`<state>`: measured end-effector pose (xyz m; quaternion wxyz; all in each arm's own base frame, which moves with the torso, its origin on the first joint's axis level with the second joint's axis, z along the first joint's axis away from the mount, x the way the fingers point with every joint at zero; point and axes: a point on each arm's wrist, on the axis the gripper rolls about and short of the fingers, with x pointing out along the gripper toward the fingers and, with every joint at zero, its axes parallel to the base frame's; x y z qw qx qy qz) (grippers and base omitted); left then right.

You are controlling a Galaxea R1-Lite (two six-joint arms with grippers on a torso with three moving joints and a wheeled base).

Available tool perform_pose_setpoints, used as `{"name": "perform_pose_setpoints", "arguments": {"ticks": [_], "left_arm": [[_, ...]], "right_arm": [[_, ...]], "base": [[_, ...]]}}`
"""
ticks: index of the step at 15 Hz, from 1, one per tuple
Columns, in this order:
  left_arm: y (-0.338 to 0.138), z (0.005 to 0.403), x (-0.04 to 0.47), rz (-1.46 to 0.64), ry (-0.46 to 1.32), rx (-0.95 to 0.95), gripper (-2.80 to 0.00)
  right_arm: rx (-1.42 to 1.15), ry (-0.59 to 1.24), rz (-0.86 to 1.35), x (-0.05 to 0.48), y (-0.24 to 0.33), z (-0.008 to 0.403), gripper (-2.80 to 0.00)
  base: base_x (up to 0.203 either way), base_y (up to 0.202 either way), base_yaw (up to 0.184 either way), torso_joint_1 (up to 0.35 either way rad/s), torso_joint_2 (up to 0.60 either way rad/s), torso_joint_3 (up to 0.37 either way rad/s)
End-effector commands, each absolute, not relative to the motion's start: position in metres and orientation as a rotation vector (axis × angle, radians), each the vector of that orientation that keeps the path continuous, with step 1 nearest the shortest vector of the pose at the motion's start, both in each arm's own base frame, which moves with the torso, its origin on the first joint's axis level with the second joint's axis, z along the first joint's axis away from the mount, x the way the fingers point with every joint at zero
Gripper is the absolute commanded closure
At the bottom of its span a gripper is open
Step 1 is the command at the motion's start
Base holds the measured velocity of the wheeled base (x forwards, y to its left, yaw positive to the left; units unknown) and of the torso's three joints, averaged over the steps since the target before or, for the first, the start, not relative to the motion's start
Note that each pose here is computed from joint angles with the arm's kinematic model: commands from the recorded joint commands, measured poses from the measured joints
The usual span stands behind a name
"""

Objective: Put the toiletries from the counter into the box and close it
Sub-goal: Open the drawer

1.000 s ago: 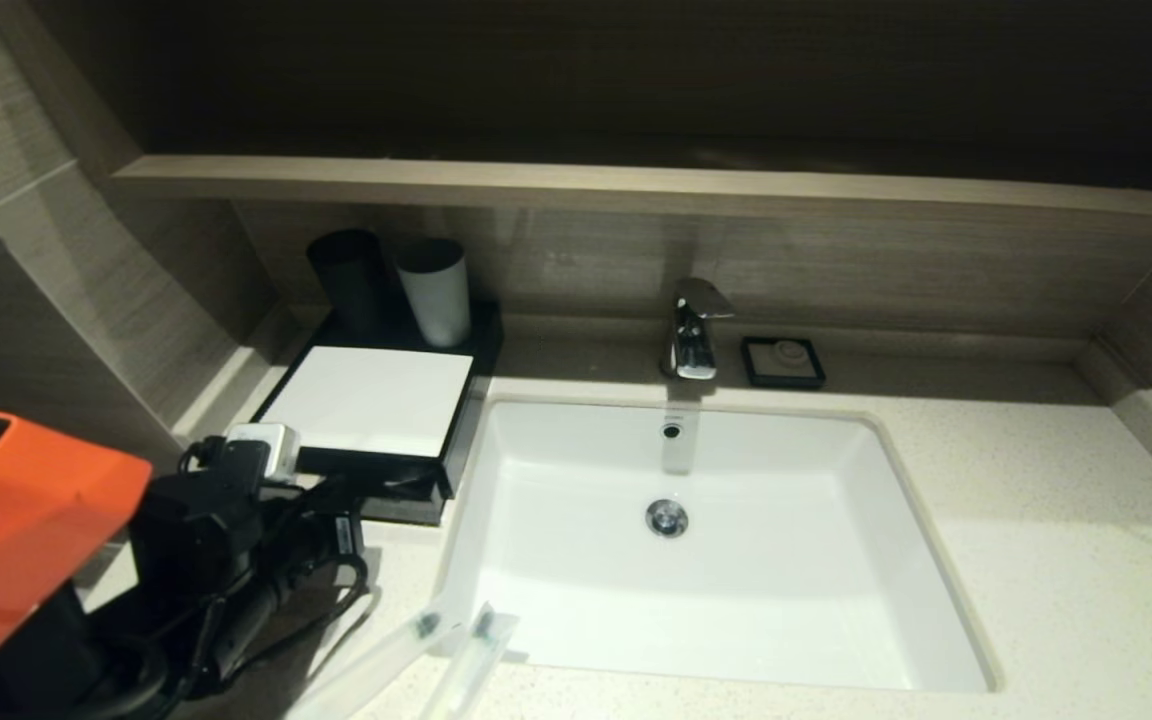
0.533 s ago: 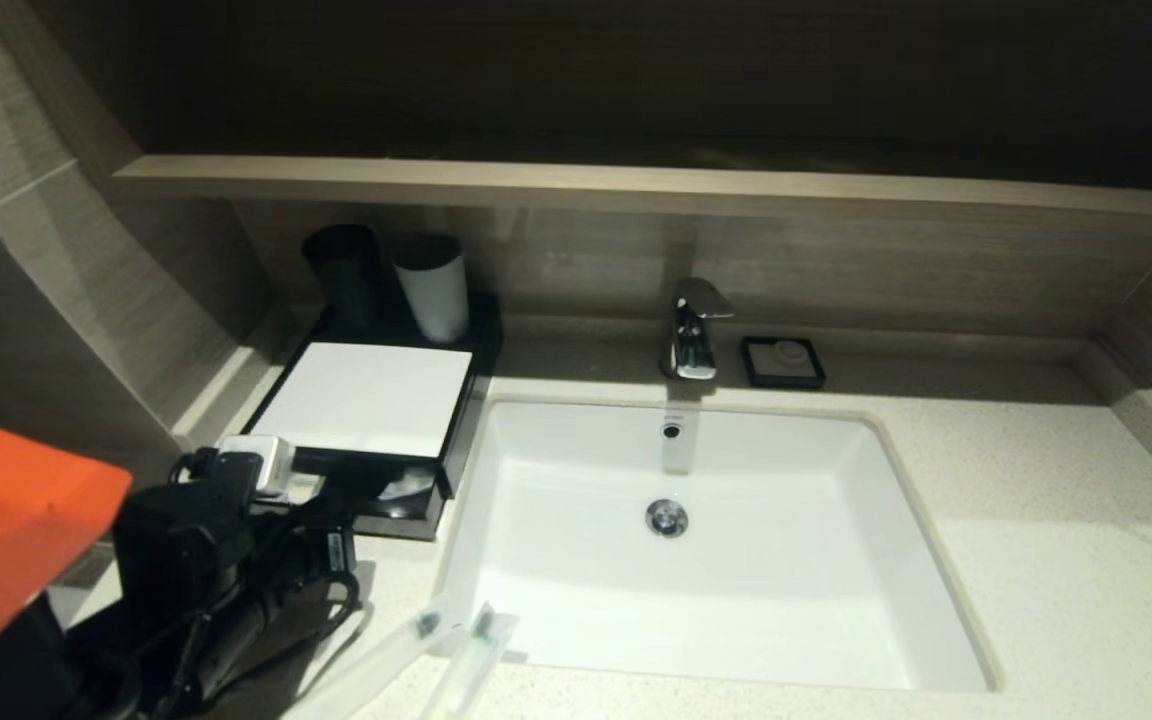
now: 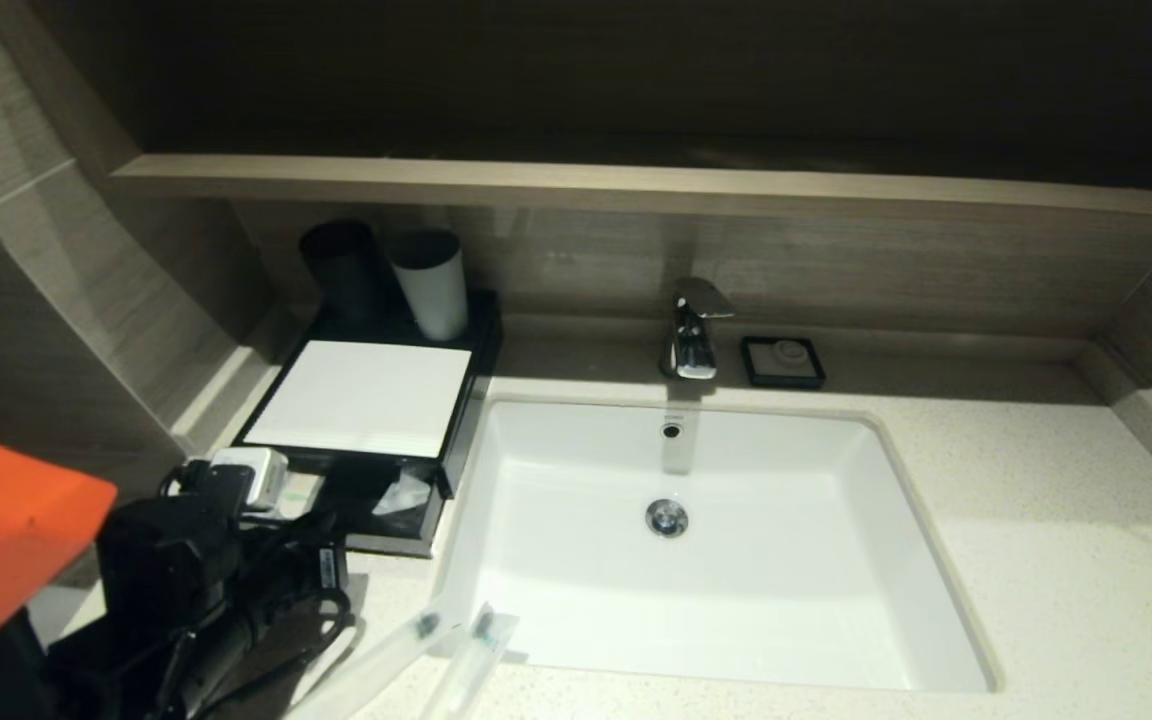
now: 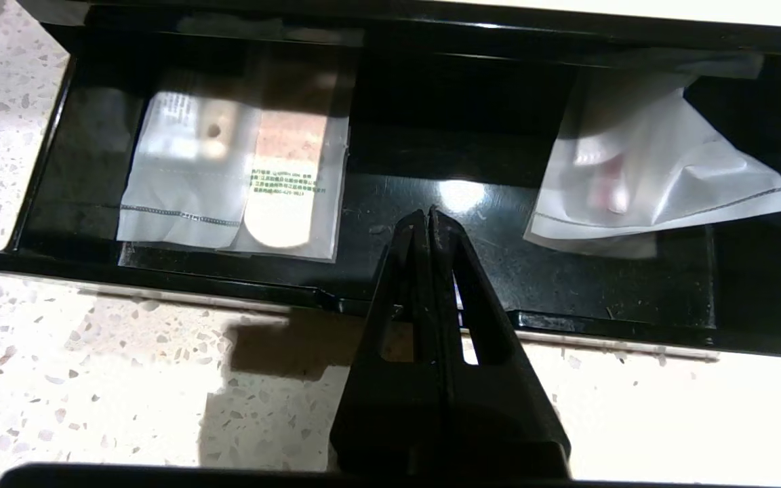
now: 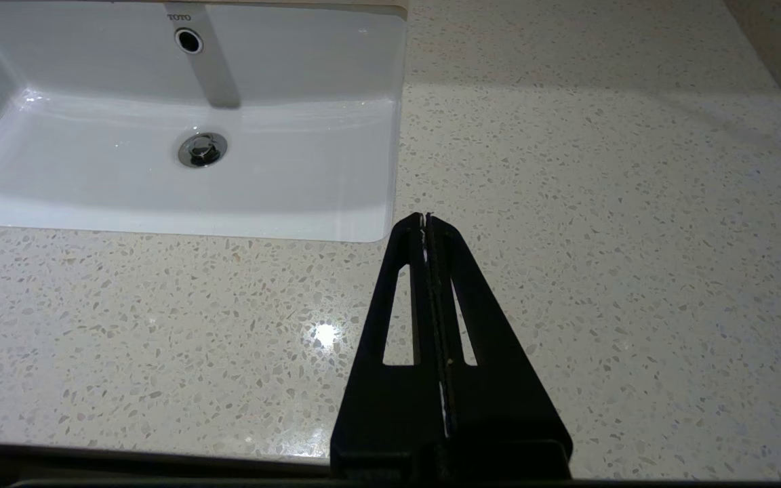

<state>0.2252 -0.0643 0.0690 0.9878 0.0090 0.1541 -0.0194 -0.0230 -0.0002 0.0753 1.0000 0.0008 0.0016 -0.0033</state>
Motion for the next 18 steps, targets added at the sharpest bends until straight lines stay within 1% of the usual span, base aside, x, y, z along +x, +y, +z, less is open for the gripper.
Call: {"name": "perform_pose_setpoints", "arguments": {"ticks": [1, 4, 18], "left_arm": [[-0.063, 0.075, 0.222, -0.036, 0.278, 0.009, 0.0], [-0.062, 0.08, 0.219, -0.037, 0.262, 0.006, 0.0], [-0.058, 0.083, 0.204, -0.037, 0.334, 0.026, 0.0]], "right_arm": [[0.002, 0.005, -0.006, -0.023, 0.0, 0.075, 0.0], [0.002, 0.005, -0.006, -0.023, 0.0, 0.075, 0.0], [0.002, 0.005, -0.006, -0.023, 0.0, 0.075, 0.0]], "base": [[0.0, 0.0, 0.0, 0.0, 0.0, 0.0], [0.0, 0.0, 0.0, 0.0, 0.0, 0.0], [0.0, 0.0, 0.0, 0.0, 0.0, 0.0]]}}
